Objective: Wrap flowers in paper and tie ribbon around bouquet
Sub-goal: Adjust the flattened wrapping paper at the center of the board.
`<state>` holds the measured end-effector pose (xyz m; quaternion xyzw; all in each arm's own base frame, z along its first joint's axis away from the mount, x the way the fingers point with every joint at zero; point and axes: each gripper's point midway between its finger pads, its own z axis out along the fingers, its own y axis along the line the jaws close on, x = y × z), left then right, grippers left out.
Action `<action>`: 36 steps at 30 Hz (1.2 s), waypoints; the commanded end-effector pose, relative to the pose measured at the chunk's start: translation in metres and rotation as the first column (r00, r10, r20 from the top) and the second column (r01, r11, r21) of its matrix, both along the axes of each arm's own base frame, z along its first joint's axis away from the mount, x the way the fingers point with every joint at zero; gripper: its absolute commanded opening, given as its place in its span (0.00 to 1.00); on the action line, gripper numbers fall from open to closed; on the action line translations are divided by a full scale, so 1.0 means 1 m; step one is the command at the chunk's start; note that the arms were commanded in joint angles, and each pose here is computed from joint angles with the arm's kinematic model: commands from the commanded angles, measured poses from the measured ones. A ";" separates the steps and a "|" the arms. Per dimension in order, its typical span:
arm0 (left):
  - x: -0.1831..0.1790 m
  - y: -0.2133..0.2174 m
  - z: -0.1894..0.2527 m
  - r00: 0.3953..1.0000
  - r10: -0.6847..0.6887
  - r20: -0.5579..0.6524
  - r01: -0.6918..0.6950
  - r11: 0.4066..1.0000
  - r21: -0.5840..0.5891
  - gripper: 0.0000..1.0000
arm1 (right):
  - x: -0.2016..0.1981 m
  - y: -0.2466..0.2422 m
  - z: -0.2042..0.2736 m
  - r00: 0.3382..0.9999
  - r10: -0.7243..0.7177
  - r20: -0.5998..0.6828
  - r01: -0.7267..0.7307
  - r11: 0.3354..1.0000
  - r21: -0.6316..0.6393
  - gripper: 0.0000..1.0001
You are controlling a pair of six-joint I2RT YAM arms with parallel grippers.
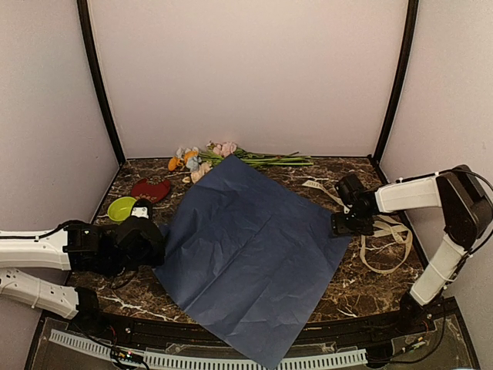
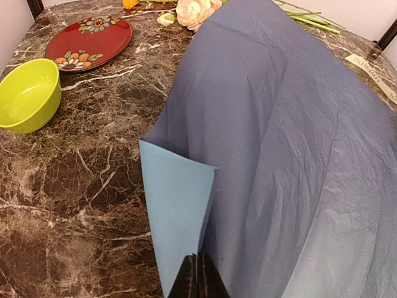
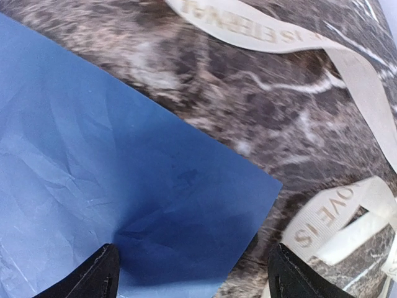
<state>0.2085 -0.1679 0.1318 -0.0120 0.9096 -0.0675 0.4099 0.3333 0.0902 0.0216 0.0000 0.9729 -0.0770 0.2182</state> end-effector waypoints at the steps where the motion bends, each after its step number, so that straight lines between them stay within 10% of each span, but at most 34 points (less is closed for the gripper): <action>1: -0.002 0.001 -0.003 0.997 -0.058 0.041 0.058 0.998 -0.004 0.00 | -0.042 -0.045 -0.021 0.986 -0.114 -0.120 0.098 0.987 -0.129 0.83; 10: 0.007 -0.025 -0.032 0.982 -0.181 0.054 0.183 0.983 -0.028 0.00 | -0.035 -0.070 0.026 0.974 -0.224 -0.023 0.222 0.973 -0.065 0.84; 21: 0.017 -0.022 -0.061 0.981 -0.193 -0.013 0.193 0.981 -0.003 0.00 | 0.028 0.041 0.110 0.983 0.121 0.139 -0.144 0.976 0.166 0.73; 29: 0.030 -0.042 -0.079 0.972 -0.225 -0.072 0.228 0.973 0.029 0.00 | 0.062 0.130 0.083 0.935 0.340 0.096 -0.353 0.905 0.235 0.67; 36: 0.041 -0.048 -0.083 0.966 -0.237 -0.101 0.241 0.970 0.035 0.00 | 0.070 0.117 0.029 0.954 0.297 -0.048 -0.289 0.949 0.124 0.65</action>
